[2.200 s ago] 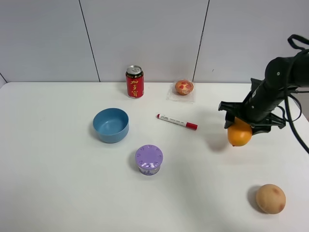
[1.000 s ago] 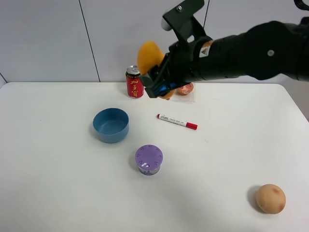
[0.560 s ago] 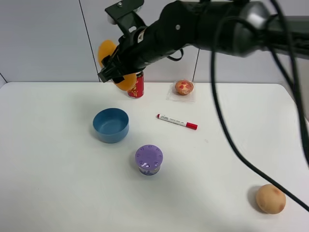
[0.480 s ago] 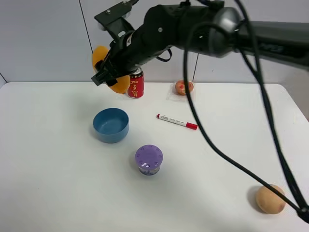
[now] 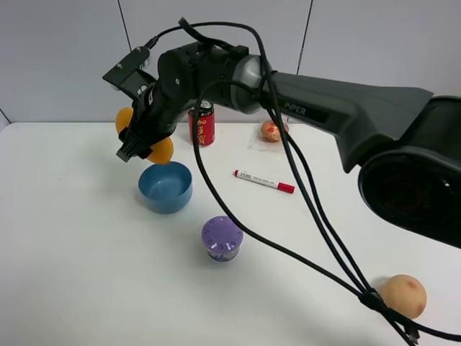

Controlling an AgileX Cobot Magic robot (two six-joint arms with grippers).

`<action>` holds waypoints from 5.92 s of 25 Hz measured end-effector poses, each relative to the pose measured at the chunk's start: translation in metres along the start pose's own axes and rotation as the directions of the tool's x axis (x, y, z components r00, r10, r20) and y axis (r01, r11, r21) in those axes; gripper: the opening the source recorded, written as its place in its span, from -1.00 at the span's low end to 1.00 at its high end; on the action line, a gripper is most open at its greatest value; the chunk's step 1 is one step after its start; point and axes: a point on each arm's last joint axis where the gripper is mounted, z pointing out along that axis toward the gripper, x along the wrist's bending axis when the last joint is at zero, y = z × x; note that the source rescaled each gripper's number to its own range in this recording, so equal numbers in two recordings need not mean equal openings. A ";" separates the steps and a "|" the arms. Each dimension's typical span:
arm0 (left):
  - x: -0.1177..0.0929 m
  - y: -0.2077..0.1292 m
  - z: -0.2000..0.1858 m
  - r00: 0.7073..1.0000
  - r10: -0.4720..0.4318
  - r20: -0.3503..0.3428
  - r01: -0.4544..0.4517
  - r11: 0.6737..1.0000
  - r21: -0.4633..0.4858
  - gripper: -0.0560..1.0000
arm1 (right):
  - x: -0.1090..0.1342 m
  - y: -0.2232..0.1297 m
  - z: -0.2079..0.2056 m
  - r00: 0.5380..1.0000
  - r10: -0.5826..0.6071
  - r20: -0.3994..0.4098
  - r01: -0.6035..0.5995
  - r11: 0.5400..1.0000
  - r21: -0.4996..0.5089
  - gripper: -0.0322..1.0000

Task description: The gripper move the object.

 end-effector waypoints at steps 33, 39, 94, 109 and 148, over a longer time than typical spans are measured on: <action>0.000 0.000 0.000 1.000 0.000 -0.001 0.000 1.000 0.000 1.00 | 0.005 -0.041 0.048 1.000 0.001 -0.021 0.003 0.978 0.206 -0.93; 0.000 0.000 0.000 1.000 0.000 -0.001 0.000 1.000 0.000 1.00 | 0.005 -0.042 0.052 1.000 0.003 -0.017 0.000 0.980 0.197 -0.93; 0.000 0.000 0.000 1.000 0.000 -0.001 0.000 1.000 0.000 1.00 | -0.094 -0.014 -0.238 0.876 0.325 0.357 -0.377 0.922 0.084 0.28; 0.000 0.000 0.000 1.000 0.000 -0.001 0.000 1.000 0.000 1.00 | -0.187 -0.087 -0.323 0.626 0.506 0.593 -0.595 0.802 -0.056 0.29; 0.000 0.000 0.000 1.000 0.000 -0.001 0.000 1.000 0.000 1.00 | 0.049 -0.262 -0.457 0.237 0.740 0.629 -0.720 0.569 -0.397 0.29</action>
